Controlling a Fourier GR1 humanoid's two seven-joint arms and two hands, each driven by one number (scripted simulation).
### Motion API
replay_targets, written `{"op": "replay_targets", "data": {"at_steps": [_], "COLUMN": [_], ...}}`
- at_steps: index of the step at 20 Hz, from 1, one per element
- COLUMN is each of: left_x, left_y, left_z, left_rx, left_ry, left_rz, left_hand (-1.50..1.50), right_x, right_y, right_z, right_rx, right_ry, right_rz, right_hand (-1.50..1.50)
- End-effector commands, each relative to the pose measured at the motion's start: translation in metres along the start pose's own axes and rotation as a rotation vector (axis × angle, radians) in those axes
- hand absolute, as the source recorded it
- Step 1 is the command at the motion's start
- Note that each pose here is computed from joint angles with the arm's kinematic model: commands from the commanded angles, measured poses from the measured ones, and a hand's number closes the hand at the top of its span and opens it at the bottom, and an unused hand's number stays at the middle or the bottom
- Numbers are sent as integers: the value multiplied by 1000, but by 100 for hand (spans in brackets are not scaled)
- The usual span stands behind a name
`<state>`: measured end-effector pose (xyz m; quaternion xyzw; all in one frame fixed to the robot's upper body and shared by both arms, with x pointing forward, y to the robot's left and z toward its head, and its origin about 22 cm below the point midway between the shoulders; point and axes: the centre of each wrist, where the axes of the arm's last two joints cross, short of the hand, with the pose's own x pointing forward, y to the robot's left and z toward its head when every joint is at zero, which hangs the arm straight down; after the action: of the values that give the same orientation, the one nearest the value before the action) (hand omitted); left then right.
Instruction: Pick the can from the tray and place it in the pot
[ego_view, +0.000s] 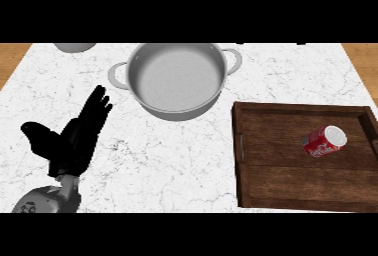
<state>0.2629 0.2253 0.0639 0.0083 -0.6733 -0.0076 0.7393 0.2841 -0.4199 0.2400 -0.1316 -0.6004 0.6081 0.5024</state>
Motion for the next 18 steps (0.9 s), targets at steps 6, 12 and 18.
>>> {"op": "replay_targets", "data": {"at_steps": [6,12,18], "left_x": [-11,-9,3], "left_y": [-1,3,2], "left_z": [-7,8,-5], "left_rx": [-24,10,2], "left_ry": [-1,-1,-7], "left_rz": [9,11,-10], "left_hand": [0,0,0], "right_x": [0,-3,-18], "right_y": [28,45,54], "right_z": [-38,-25,-31], "right_rx": [138,146,93], "right_ry": [92,126,89], "right_rz": [95,96,34], "right_hand": [-150,-150,-150]}}
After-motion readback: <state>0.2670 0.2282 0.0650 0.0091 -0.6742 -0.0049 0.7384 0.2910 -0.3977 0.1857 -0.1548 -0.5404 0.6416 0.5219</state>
